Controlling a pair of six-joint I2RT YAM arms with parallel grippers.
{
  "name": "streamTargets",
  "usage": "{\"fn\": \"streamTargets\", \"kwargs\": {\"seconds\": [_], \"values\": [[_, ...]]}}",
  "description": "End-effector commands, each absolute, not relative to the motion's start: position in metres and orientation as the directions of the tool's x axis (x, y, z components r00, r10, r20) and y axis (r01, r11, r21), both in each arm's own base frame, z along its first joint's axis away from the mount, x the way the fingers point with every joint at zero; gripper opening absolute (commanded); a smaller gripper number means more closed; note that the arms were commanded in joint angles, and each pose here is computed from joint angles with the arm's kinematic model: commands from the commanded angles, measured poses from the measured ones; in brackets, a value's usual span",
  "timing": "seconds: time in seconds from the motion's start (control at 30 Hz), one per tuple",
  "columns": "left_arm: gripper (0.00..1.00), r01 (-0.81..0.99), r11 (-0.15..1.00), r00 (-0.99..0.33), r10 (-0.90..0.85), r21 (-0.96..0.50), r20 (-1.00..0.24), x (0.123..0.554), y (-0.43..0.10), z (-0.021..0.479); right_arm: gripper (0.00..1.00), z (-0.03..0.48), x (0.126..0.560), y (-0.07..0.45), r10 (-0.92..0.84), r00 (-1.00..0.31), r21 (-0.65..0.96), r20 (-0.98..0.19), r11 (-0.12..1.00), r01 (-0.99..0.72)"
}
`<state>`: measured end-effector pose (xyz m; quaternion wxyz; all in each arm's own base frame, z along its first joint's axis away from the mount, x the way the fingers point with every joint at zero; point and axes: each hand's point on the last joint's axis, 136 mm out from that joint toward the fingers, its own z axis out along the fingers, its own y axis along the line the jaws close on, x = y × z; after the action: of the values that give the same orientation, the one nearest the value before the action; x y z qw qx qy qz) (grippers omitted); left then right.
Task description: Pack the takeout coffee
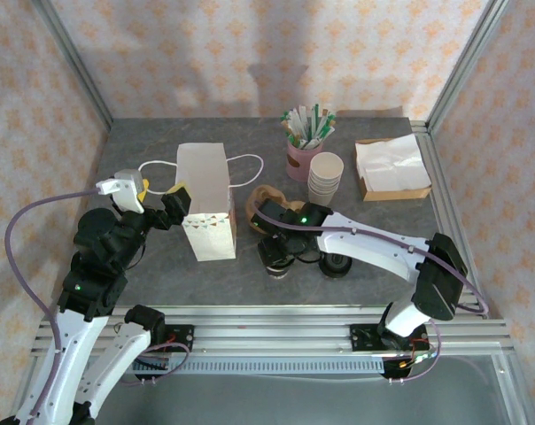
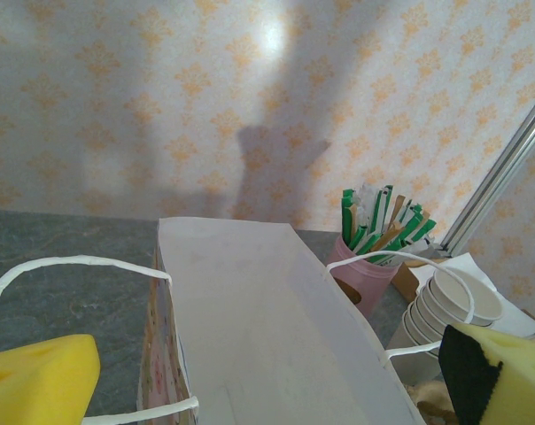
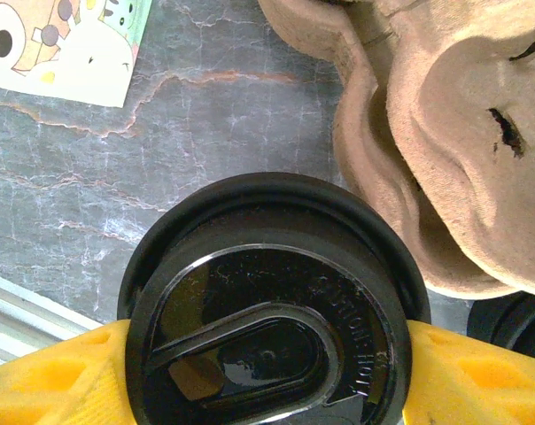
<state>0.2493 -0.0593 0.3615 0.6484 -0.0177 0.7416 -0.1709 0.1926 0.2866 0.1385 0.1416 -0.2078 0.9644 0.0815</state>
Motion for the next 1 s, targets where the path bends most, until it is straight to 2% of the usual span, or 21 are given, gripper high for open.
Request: {"fn": "streamTargets", "kwargs": {"seconds": [0.0, 0.5, 0.97], "values": [[1.0, 0.203, 0.938, -0.143, -0.254, -0.28, -0.957, 0.244, -0.058, 0.368, 0.67, 0.141, 0.189, 0.285, -0.368, -0.876, 0.115, -0.313, 0.901, -0.419], [1.0, 0.202, 0.938, -0.143, -0.255, -0.28, -0.956, 0.244, -0.058, 0.368, 0.67, 0.117, 0.184, 0.281, -0.367, -0.894, 0.095, -0.256, 0.911, -0.401], [1.0, 0.202, 0.938, -0.147, -0.254, -0.281, -0.956, 0.245, -0.058, 0.367, 0.66, 0.08, 0.176, 0.256, -0.371, -0.913, -0.015, -0.17, 0.927, -0.374]]}}
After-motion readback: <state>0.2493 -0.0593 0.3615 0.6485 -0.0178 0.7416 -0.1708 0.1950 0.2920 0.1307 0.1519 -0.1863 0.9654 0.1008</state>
